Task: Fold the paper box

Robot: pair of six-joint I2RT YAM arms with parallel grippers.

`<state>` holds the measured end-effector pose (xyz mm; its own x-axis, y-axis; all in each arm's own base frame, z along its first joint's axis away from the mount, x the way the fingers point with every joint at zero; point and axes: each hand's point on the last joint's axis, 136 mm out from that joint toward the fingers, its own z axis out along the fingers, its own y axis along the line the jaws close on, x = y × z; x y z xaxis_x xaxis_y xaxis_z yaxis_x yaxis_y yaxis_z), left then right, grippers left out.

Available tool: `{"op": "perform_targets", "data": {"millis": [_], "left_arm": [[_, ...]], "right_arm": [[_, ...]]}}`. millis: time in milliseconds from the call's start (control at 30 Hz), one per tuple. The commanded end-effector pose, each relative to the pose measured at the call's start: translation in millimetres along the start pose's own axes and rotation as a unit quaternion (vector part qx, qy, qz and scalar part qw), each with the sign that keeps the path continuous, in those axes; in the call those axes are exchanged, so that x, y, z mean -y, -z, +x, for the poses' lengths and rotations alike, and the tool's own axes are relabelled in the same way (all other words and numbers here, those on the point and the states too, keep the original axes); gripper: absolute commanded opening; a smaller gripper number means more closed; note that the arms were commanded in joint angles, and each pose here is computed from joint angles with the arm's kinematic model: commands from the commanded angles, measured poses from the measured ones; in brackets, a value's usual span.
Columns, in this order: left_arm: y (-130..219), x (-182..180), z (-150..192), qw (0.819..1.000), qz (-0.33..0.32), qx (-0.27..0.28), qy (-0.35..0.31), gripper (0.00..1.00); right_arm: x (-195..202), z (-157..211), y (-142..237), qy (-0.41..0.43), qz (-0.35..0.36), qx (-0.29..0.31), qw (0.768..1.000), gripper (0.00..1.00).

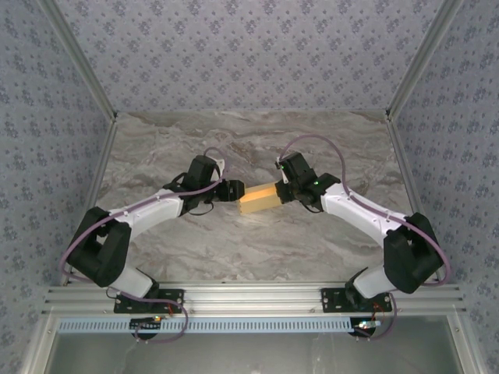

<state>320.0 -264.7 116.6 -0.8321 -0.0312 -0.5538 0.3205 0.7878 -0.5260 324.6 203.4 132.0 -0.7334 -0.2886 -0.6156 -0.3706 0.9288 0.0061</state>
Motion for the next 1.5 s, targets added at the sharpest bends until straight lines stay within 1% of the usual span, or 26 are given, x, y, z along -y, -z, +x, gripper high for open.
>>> {"op": "perform_targets", "data": {"millis": [0, 267, 367, 433, 667, 767, 900, 1100, 1267, 1367, 1467], "left_arm": [[-8.0, -16.5, 23.6, 0.999, -0.028, -0.035, 0.001, 0.6], [-8.1, -17.0, 24.0, 0.999, -0.034, -0.035, -0.006, 0.6], [-8.1, -16.3, 24.3, 0.999, -0.034, -0.035, -0.008, 0.59], [-8.3, -15.7, 23.2, 0.999, -0.034, -0.035, -0.009, 0.59], [-7.8, -14.0, 21.8, 0.999, -0.033, -0.032, -0.011, 0.59], [-8.1, -12.8, 21.4, 0.999, -0.033, -0.032, -0.012, 0.59], [-7.9, -12.7, 20.3, 0.999, -0.034, -0.03, -0.012, 0.6], [-6.3, -10.6, 19.4, 0.999, -0.036, -0.023, -0.015, 0.6], [-12.7, -18.2, 32.7, 0.998, -0.042, -0.033, -0.012, 0.61], [-17.1, -21.5, 37.3, 0.998, -0.045, -0.038, -0.008, 0.61], [-17.6, -18.6, 36.3, 0.998, -0.041, -0.036, -0.01, 0.61]], "right_arm": [[-1.7, -9.5, 17.0, 0.002, -0.005, 0.013, 1.0, 0.19], [-2.2, -11.6, 39.4, 0.006, -0.018, 0.023, 1.0, 0.35], [-3.1, -19.5, 46.5, 0.002, -0.033, 0.036, 0.999, 0.42], [-1.8, -24.8, 44.9, -0.004, -0.042, 0.036, 0.998, 0.45], [4.0, -41.9, 23.7, -0.028, -0.069, 0.023, 0.997, 0.46], [4.9, -41.2, 11.5, -0.033, -0.077, 0.007, 0.996, 0.46], [11.0, -26.1, -4.6, -0.035, -0.079, -0.024, 0.996, 0.45], [16.6, 5.8, -17.8, -0.051, -0.077, -0.049, 0.994, 0.44], [20.7, 33.1, -28.7, -0.07, -0.076, -0.068, 0.992, 0.44], [22.7, 41.7, -33.1, -0.078, -0.075, -0.073, 0.991, 0.44], [21.9, 42.0, -32.8, -0.082, -0.08, -0.072, 0.991, 0.44]]}}
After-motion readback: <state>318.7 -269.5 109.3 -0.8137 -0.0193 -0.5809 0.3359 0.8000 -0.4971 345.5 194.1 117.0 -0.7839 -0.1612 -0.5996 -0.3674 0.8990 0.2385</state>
